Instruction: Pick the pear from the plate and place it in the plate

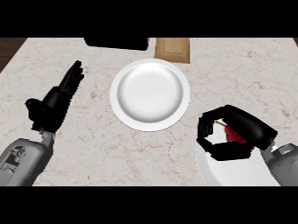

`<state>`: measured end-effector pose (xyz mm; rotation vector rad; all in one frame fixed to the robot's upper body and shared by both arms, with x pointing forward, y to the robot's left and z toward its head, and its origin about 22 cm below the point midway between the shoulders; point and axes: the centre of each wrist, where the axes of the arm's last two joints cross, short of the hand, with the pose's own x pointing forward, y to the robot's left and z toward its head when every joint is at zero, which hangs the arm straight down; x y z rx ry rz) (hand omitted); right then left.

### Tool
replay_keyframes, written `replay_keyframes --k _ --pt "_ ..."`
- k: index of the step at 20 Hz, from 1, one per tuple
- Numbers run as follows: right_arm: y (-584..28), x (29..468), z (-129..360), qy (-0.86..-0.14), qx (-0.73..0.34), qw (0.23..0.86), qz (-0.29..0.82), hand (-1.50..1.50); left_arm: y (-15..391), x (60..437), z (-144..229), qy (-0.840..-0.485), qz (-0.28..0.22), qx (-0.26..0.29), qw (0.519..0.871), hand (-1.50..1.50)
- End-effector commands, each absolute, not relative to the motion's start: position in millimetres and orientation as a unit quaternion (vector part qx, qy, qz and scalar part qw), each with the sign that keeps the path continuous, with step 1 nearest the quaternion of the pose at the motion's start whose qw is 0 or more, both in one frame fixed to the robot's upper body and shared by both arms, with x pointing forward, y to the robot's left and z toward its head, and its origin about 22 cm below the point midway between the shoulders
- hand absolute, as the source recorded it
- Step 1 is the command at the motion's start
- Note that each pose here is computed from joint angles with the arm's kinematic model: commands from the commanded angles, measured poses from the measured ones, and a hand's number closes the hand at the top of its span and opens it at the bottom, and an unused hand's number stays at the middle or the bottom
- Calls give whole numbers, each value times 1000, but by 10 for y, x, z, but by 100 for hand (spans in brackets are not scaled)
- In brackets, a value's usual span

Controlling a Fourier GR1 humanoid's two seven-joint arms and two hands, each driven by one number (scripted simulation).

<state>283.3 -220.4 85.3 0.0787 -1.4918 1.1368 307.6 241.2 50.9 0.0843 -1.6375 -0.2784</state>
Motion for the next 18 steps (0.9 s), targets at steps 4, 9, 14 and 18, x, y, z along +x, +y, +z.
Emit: replay_keyframes --k 4,9,14,18 --pt "-1651 2180 -170 -674 47 549 492 -150 2590 3141 991 -765 -102 44 634 0" --pt "-1479 2388 -61 -727 73 520 442 -150 2835 2933 955 -763 -101 59 635 0" --pt "-1520 2486 521 -747 17 464 475 -150 3010 3061 1028 -759 -104 60 640 0" --pt "-1551 2689 954 -681 -93 447 573 -150 2839 3007 872 -758 -100 56 642 0"
